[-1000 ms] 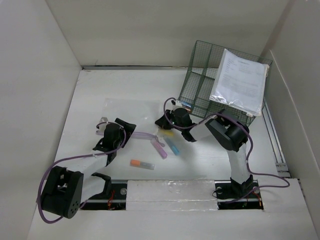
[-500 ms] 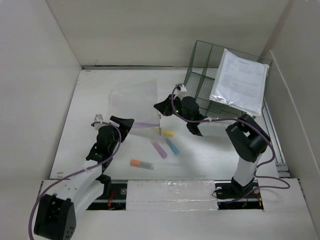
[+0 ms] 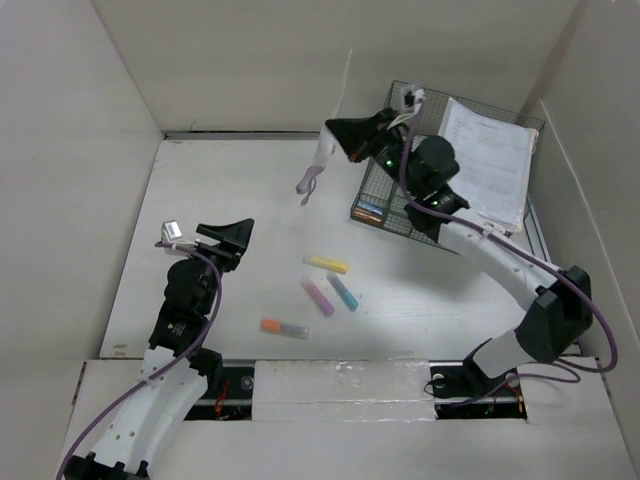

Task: Organize the desk

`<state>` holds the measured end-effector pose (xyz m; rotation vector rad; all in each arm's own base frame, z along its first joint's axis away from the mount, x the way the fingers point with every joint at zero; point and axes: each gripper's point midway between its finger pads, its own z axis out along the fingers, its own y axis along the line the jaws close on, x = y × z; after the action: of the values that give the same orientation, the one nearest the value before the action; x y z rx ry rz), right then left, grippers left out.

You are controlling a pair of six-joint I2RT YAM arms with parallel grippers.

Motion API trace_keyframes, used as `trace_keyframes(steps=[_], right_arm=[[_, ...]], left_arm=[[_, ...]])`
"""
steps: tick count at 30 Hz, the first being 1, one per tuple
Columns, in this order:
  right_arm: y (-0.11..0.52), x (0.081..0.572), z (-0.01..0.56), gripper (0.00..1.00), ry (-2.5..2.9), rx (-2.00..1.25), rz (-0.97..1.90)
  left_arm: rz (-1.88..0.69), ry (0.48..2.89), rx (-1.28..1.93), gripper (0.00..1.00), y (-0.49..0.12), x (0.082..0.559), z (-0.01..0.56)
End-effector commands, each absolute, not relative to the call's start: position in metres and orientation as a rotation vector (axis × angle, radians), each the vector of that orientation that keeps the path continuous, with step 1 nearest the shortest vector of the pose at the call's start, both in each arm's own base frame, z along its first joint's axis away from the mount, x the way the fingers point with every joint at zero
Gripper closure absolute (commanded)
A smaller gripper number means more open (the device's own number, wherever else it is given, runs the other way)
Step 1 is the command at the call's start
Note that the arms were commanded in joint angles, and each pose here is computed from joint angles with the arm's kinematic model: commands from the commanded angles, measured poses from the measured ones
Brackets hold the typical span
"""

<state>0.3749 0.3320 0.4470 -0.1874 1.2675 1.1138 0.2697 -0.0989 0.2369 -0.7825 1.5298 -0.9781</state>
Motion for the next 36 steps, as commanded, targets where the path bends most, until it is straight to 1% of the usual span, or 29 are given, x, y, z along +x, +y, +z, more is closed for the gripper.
trace_keyframes(steps=[1,3,5,6,7,9,10,12,13,14,15,16,17,18,20,21,24,25,28,31,34,36], right_arm=[[0.266,0.366,0.523,1.0,1.095,-0.125,1.016],[0.226,0.35,0.555,1.0,1.015,-0.061,0.964],[0.185,0.351,0.568,1.0,0.983,0.018,0.865],[0.166,0.338,0.583,1.0,0.947,0.038,0.835],[0.154,0.337,0.584,1.0,0.95,0.052,0.803],[0.11,0.339,0.59,1.0,0.921,0.166,0.694],[0.093,0.325,0.598,1.0,0.881,0.193,0.671],[0.061,0.323,0.585,1.0,0.859,0.29,0.592],[0.045,0.301,0.594,1.0,0.795,0.319,0.572],[0.027,0.289,0.583,1.0,0.778,0.389,0.526],[0.022,0.299,0.566,1.0,0.806,0.429,0.5],[0.013,0.294,0.557,1.0,0.8,0.468,0.481],[0.002,0.281,0.551,1.0,0.77,0.518,0.472],[0.001,0.291,0.519,1.0,0.819,0.544,0.452],[-0.001,0.295,0.49,1.0,0.845,0.595,0.475],[0.002,0.309,0.452,1.0,0.919,0.618,0.467],[0.013,0.321,0.405,1.0,0.982,0.65,0.538],[0.016,0.326,0.38,1.0,1.013,0.659,0.55],[0.022,0.334,0.348,1.0,1.07,0.688,0.576],[0.042,0.338,0.332,1.0,1.127,0.676,0.638],[0.054,0.339,0.325,1.0,1.148,0.67,0.661],[0.057,0.344,0.33,1.0,1.149,0.663,0.657]], left_arm=[[-0.962,1.531,-0.749,0.34,-0.099,0.271,0.25],[-0.965,1.543,-0.748,0.34,-0.1,0.271,0.248],[-0.971,1.549,-0.75,0.34,-0.101,0.27,0.244],[-0.974,1.547,-0.748,0.34,-0.102,0.27,0.244],[-0.983,1.546,-0.742,0.34,-0.103,0.27,0.244],[-0.989,1.55,-0.741,0.33,-0.104,0.271,0.24],[-0.997,1.557,-0.735,0.34,-0.106,0.271,0.24],[-1.001,1.567,-0.727,0.34,-0.109,0.273,0.238],[-1.005,1.576,-0.718,0.34,-0.111,0.273,0.237],[-1.007,1.585,-0.712,0.34,-0.113,0.274,0.235],[-1.005,1.588,-0.712,0.34,-0.113,0.275,0.234],[-1.006,1.588,-0.713,0.34,-0.113,0.276,0.232],[-1.032,1.605,-0.692,0.33,-0.119,0.275,0.229],[-1.042,1.608,-0.691,0.34,-0.121,0.275,0.228],[-1.057,1.615,-0.678,0.34,-0.124,0.275,0.225],[-1.061,1.622,-0.677,0.34,-0.126,0.276,0.224],[-1.071,1.637,-0.661,0.34,-0.13,0.278,0.224],[-1.075,1.64,-0.652,0.33,-0.131,0.277,0.224],[-1.075,1.641,-0.645,0.33,-0.132,0.278,0.224],[-1.071,1.642,-0.649,0.34,-0.131,0.279,0.221],[-1.085,1.636,-0.648,0.34,-0.133,0.28,0.222],[-1.091,1.64,-0.643,0.34,-0.134,0.281,0.222]])
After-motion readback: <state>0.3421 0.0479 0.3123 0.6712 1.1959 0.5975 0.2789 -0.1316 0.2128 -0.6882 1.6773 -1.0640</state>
